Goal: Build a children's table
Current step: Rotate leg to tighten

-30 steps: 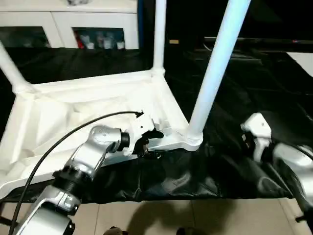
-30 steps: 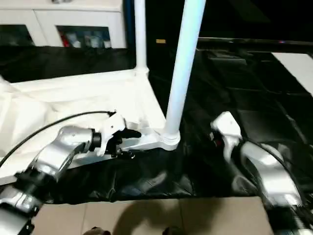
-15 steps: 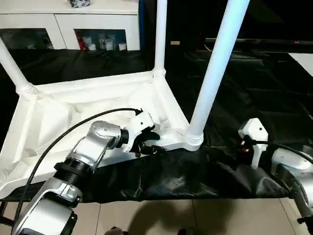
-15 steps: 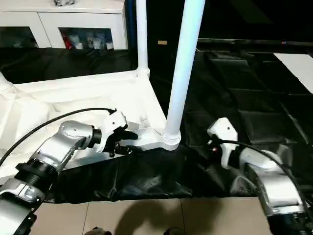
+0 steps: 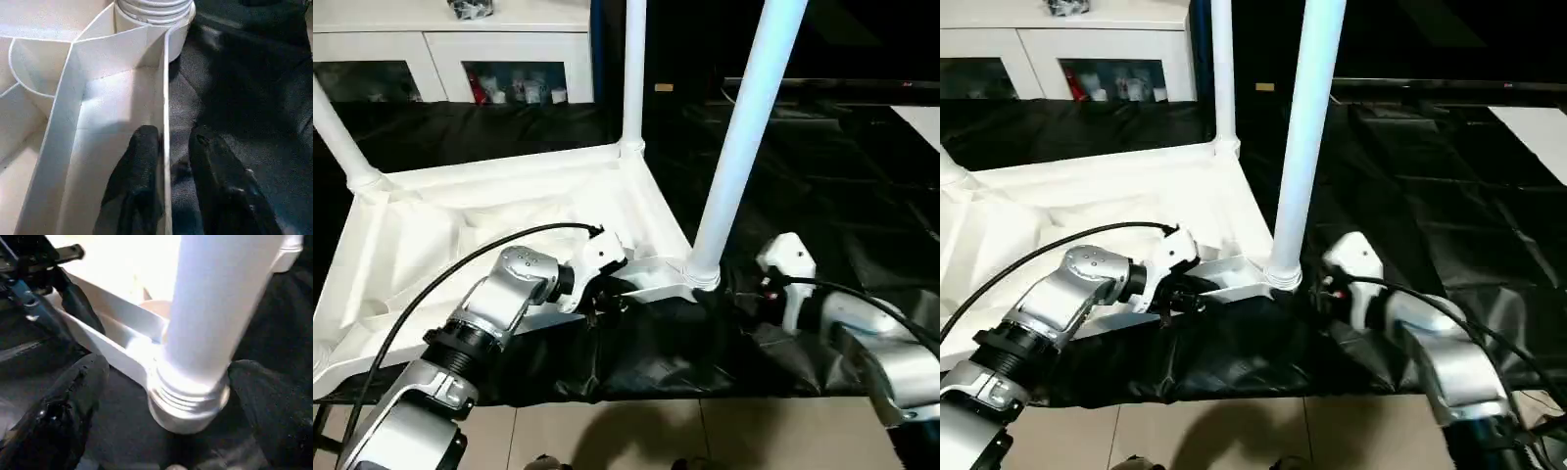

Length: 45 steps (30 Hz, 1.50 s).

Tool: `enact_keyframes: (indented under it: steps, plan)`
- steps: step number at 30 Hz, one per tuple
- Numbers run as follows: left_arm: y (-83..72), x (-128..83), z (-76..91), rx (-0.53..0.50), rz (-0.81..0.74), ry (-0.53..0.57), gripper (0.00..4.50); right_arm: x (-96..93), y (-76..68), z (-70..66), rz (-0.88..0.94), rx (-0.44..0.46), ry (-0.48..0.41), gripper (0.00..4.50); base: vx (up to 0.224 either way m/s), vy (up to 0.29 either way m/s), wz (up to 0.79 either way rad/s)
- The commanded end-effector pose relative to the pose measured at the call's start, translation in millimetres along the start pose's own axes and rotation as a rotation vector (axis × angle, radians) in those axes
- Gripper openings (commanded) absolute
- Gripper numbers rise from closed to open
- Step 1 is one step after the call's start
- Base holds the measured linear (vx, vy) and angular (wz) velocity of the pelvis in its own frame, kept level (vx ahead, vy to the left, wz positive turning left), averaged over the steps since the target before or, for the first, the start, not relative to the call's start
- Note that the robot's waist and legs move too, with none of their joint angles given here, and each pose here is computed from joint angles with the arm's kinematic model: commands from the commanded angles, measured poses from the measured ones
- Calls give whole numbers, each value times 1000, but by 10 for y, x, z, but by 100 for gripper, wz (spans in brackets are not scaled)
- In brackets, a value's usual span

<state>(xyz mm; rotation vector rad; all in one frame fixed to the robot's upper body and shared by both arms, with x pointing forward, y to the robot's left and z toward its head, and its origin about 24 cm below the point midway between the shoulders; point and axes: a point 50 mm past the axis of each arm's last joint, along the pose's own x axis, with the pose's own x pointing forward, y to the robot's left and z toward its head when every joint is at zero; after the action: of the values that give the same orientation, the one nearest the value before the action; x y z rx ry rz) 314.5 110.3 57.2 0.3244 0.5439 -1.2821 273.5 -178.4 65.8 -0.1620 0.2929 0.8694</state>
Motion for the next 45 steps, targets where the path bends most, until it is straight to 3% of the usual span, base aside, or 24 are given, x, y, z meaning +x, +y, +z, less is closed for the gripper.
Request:
enact_keyframes:
  steps: [1, 13, 25, 31, 32, 45]
  plan:
    - [5, -35, 21, 7, 4, 1, 109, 47, -21, 25, -1, -16, 5, 450, 0, 0, 0]
    - [-2, -39, 21, -2, -14, -18, 16, 191, -96, -26, 2, -47, 51, 450, 0, 0, 0]
    - [-35, -38, -34, 14, -36, 13, 16, 306, -175, -32, 32, -57, 58, 450, 0, 0, 0]
    - [-48, -60, -31, 42, -70, 5, 0, 376, -186, -40, 70, -50, 55, 402, 0, 0, 0]
    - [-50, -67, -33, 44, -76, 7, 0, 389, -188, -38, 74, -47, 52, 376, 0, 0, 0]
    - [-1, -136, -43, 51, -90, 20, 0, 512, -144, -65, 132, -21, 49, 282, 0, 0, 0]
